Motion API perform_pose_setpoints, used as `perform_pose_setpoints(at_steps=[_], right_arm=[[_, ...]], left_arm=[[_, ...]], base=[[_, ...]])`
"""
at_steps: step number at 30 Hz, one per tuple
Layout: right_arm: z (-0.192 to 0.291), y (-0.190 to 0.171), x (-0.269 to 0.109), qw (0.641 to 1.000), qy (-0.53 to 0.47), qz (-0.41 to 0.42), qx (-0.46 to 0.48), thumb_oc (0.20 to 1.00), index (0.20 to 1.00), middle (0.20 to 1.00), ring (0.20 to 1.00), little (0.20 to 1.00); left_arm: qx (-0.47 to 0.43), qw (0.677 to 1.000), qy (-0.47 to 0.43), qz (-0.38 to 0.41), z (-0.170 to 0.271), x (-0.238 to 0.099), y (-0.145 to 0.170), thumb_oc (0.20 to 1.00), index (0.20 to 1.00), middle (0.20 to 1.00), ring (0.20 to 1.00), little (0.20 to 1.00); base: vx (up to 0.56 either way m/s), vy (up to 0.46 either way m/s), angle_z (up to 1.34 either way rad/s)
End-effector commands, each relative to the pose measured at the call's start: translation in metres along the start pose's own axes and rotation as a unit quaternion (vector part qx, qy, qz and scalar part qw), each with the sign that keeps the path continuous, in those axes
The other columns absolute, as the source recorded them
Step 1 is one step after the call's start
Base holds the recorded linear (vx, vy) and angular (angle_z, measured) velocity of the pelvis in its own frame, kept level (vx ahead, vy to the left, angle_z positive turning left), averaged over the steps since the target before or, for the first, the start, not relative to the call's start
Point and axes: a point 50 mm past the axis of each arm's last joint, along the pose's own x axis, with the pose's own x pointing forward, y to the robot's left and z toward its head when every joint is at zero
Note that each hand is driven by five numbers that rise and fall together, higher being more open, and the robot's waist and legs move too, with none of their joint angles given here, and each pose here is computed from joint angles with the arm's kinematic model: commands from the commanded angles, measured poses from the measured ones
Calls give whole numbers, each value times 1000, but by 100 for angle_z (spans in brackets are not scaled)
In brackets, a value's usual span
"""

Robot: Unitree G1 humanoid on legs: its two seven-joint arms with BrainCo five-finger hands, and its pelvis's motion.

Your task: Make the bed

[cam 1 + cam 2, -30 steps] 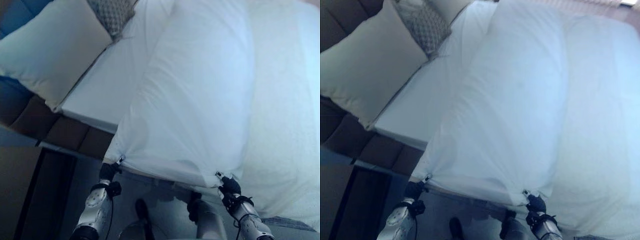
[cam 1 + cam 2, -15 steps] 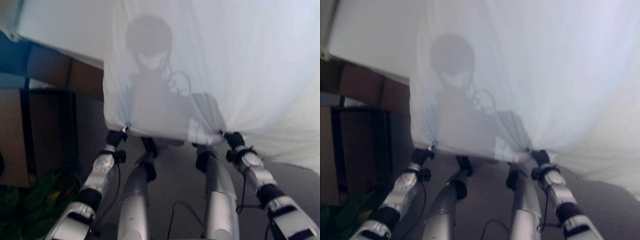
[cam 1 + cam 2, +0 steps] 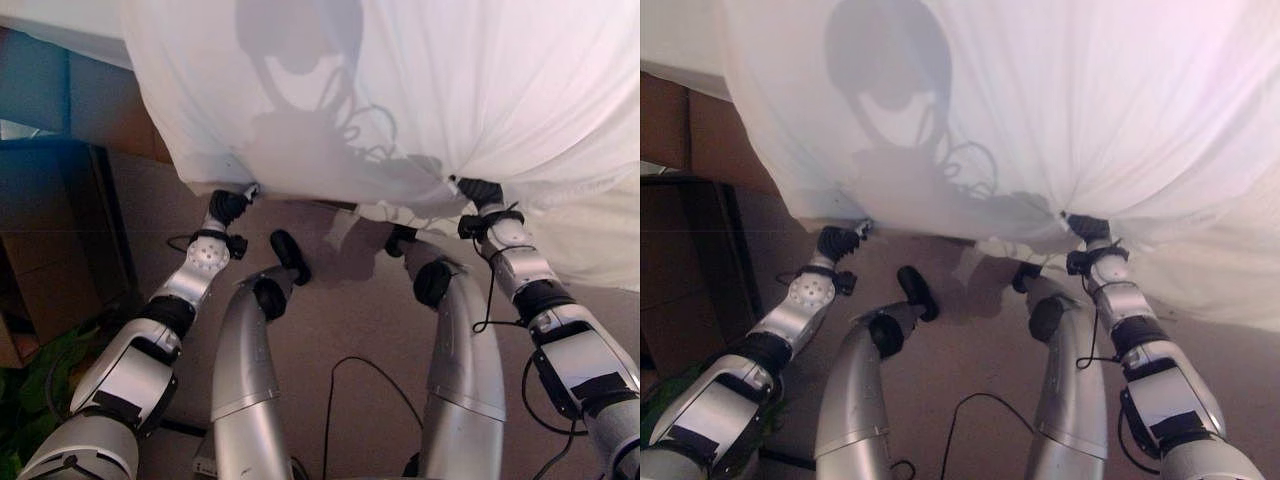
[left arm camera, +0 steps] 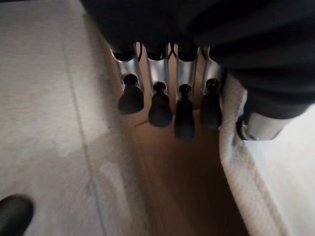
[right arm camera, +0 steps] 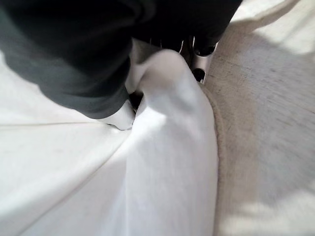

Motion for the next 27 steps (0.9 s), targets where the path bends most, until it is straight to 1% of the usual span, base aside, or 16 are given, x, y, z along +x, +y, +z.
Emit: perform_pose_setpoints(at_steps=[1,2,3,5,6,7,8,10,11,15,16,17,18,21,23,27], right_arm=[[-109,-70,-74,947,271,-113,-130,219,219,219,219,219],[-116,-72,-80,936,299,-103,-155,834,834,834,834,834],[-116,-72,-80,936,299,-103,-155,1000,1000,1000,1000,1000],[-120,-68,-82,930,309,-92,-177,1000,1000,1000,1000,1000],[-126,-70,-88,920,327,-85,-198,1000,1000,1000,1000,1000],[-126,-70,-88,920,327,-85,-198,1000,1000,1000,1000,1000],[-134,-74,-98,906,352,-72,-225,1000,1000,1000,1000,1000],[-135,-74,-98,906,352,-72,-226,1000,1000,1000,1000,1000],[-143,-81,-110,888,377,-61,-255,1000,1000,1000,1000,1000],[-149,-91,-124,875,402,-63,-262,1000,1000,1000,1000,1000],[-156,-91,-133,870,415,-59,-260,1000,1000,1000,1000,1000],[-168,-93,-155,854,448,-51,-260,1000,1000,1000,1000,1000],[-168,-93,-154,854,447,-51,-260,1000,1000,1000,1000,1000],[-188,-94,-193,827,498,-34,-259,1000,1000,1000,1000,1000],[-197,-93,-214,818,520,-32,-244,1000,1000,1000,1000,1000],[-208,-98,-255,795,568,-48,-209,1000,1000,1000,1000,1000]], left_arm=[[53,994,97,8,-51,-22,2,200,200,200,200,200],[55,991,124,-2,-60,-26,-3,1000,1000,1000,1000,1000],[55,991,124,-2,-60,-26,-3,1000,1000,1000,1000,1000],[66,988,137,-8,-66,-29,-8,1000,1000,1000,1000,1000],[74,984,158,-16,-75,-35,-11,1000,1000,1000,1000,1000],[74,984,158,-16,-75,-35,-11,1000,1000,1000,1000,1000],[83,980,178,-25,-84,-42,-13,1000,1000,1000,1000,1000],[83,980,178,-25,-85,-42,-13,1000,1000,1000,1000,1000],[93,972,210,-46,-99,-52,-15,1000,1000,1000,1000,1000],[104,965,235,-55,-109,-57,-8,1000,1000,1000,1000,1000],[100,963,246,-55,-114,-60,-5,1000,1000,1000,1000,1000],[95,958,265,-58,-124,-69,0,1000,1000,1000,1000,1000],[95,958,264,-58,-123,-68,0,1000,1000,1000,1000,1000],[81,949,299,-56,-142,-88,6,1000,1000,1000,1000,1000],[76,939,331,-54,-157,-107,11,1000,1000,1000,1000,1000],[68,918,386,-68,-182,-145,11,1000,1000,1000,1000,1000]], base=[[67,-14,-12],[49,0,-8],[44,-20,-9],[15,-39,-13],[3,-26,-12],[-34,-38,-5],[-32,-21,-1],[-60,-25,0],[-92,-28,2],[-168,-23,-6],[-168,-22,-8],[-161,-23,-4],[-156,-35,-9],[-99,-27,-13],[-57,-41,-16],[67,-42,-12]])
